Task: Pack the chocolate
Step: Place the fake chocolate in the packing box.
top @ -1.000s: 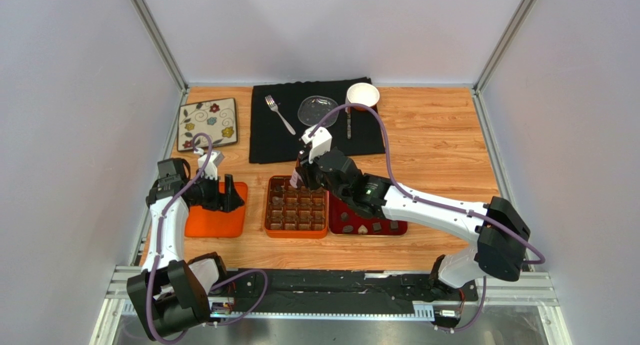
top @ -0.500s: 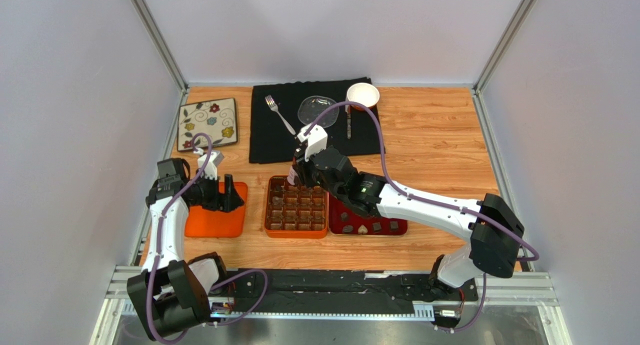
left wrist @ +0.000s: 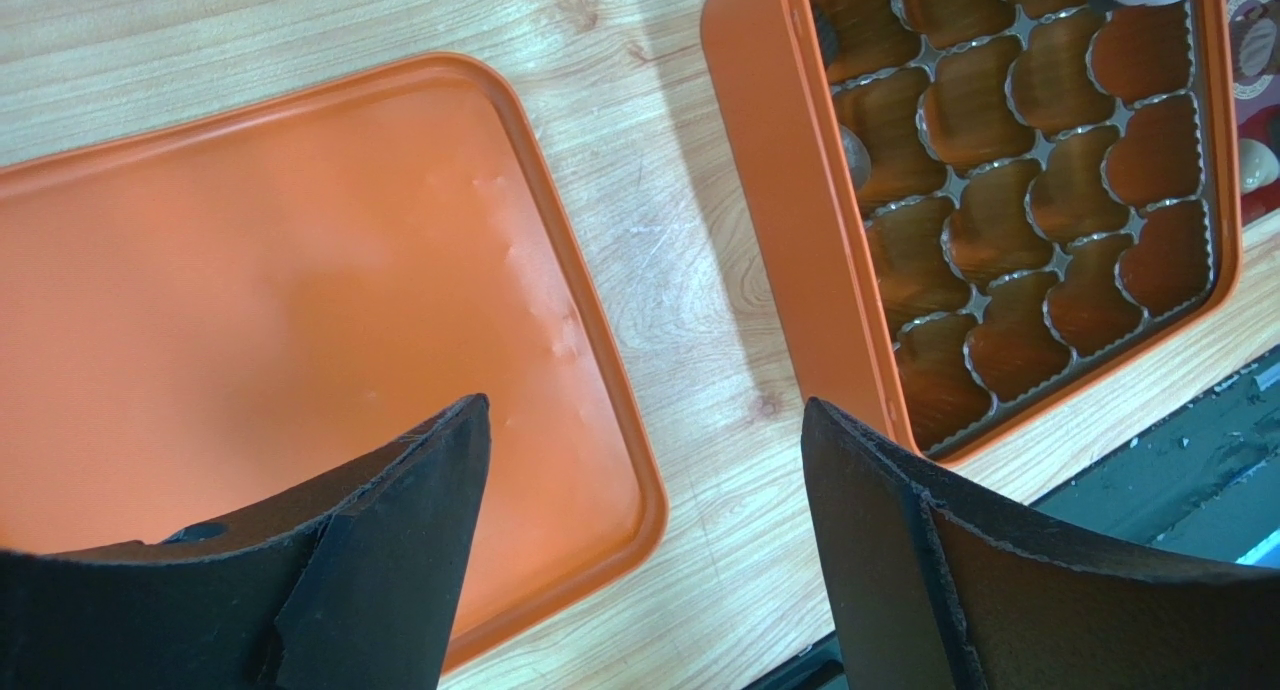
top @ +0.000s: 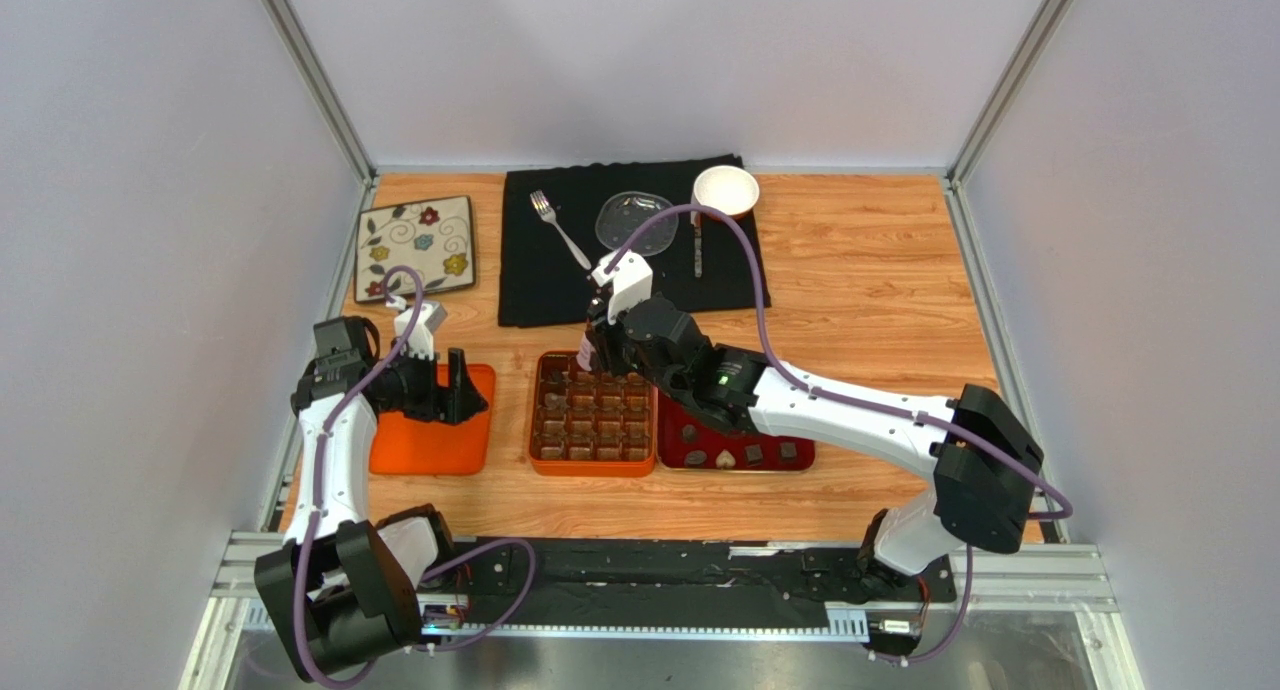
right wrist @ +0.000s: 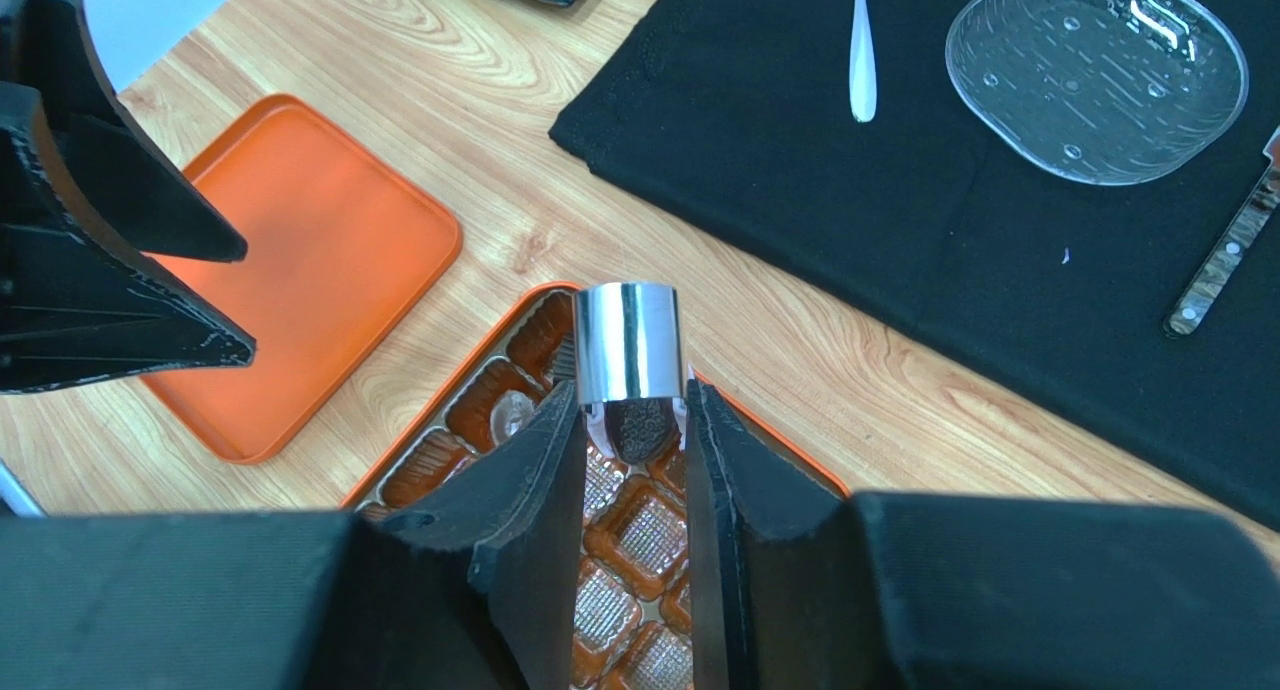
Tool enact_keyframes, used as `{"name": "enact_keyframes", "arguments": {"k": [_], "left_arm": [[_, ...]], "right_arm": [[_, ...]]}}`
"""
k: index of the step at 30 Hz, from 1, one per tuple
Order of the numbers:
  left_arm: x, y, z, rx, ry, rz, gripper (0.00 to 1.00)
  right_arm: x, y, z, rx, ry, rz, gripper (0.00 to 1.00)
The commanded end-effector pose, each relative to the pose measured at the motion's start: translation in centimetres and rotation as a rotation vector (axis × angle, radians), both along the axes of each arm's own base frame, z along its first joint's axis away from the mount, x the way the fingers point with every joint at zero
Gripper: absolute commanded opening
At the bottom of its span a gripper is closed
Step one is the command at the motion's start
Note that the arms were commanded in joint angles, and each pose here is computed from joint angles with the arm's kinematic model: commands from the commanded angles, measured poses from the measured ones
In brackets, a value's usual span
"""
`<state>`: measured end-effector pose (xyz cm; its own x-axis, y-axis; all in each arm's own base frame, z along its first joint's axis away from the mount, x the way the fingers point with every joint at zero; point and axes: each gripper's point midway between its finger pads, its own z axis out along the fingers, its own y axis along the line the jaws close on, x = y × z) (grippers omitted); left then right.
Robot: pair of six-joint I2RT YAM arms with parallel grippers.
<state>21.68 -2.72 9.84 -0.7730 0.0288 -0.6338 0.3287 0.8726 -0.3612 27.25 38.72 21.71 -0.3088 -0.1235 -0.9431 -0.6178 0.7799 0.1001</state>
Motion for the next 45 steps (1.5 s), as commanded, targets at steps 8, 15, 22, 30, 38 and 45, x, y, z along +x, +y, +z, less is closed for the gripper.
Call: {"name": "enact_keyframes", "arguments": {"k": [8, 15, 22, 30, 38, 45], "left_arm": [[0.4, 0.3, 0.6, 0.011, -0.049, -0.016, 0.84], [0.3, 0.3, 0.5, 0.007, -0.047, -0.017, 0.84], [0.3, 0.3, 0.6, 0.006, -0.046, -0.016, 0.84], [0.4, 0.3, 0.5, 0.002, -0.045, -0.017, 0.84], [0.3, 0.3, 0.4, 0.006, -0.042, -0.018, 0.84], [0.3, 0.3, 0.4, 0.002, -0.039, -0.014, 0.84]], "right_arm": [[0.9, 0.9, 2.7, 0.064, -0.046, -0.023, 0.20], [1.2, 0.0, 2.6, 0.056, -0.042, -0.042, 0.20], [1.4, 0.3, 2.1, 0.054, -0.029, -0.040, 0.20], [1.4, 1.4, 2.4, 0.061, -0.026, -0.018, 0.21], [1.5, 0.3, 2.2, 0.052, -0.027, -0.041, 0.21], [1.8, -0.8, 1.9, 0.049, -0.018, -0.063, 0.22]]}}
